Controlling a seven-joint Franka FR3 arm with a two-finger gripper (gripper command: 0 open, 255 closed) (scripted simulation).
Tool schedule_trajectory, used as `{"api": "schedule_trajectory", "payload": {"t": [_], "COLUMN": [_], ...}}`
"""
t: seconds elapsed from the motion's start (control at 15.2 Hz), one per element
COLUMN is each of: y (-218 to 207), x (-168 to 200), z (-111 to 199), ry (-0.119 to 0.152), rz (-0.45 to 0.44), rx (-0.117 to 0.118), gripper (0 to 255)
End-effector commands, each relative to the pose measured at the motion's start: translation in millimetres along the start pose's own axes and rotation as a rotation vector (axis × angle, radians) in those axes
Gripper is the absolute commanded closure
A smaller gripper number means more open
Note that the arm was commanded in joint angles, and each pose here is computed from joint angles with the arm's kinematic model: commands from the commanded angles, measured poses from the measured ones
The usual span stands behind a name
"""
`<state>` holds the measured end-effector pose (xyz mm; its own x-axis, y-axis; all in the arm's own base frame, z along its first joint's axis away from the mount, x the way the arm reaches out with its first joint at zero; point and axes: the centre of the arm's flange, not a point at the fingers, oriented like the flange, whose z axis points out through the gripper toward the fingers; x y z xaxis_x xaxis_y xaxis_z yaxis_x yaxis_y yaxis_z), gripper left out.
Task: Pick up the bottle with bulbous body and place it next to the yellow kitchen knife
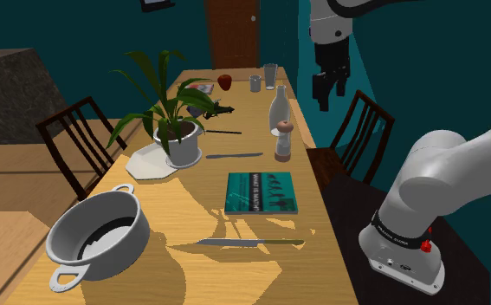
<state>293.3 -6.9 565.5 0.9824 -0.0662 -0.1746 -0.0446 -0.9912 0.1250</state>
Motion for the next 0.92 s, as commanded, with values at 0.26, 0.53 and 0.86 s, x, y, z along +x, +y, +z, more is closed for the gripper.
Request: {"api": "schedule_trajectory", "payload": {"t": [0.26,0.53,0.86], "y": [30,60,99], "x": [43,87,140], "z": [8,16,26], "ry": [0.006,0.011,0.018], "rz": [0.008,0.016,0.026], "rx": [0.015,0.031,0.05], "gripper": [0,0,0]}}
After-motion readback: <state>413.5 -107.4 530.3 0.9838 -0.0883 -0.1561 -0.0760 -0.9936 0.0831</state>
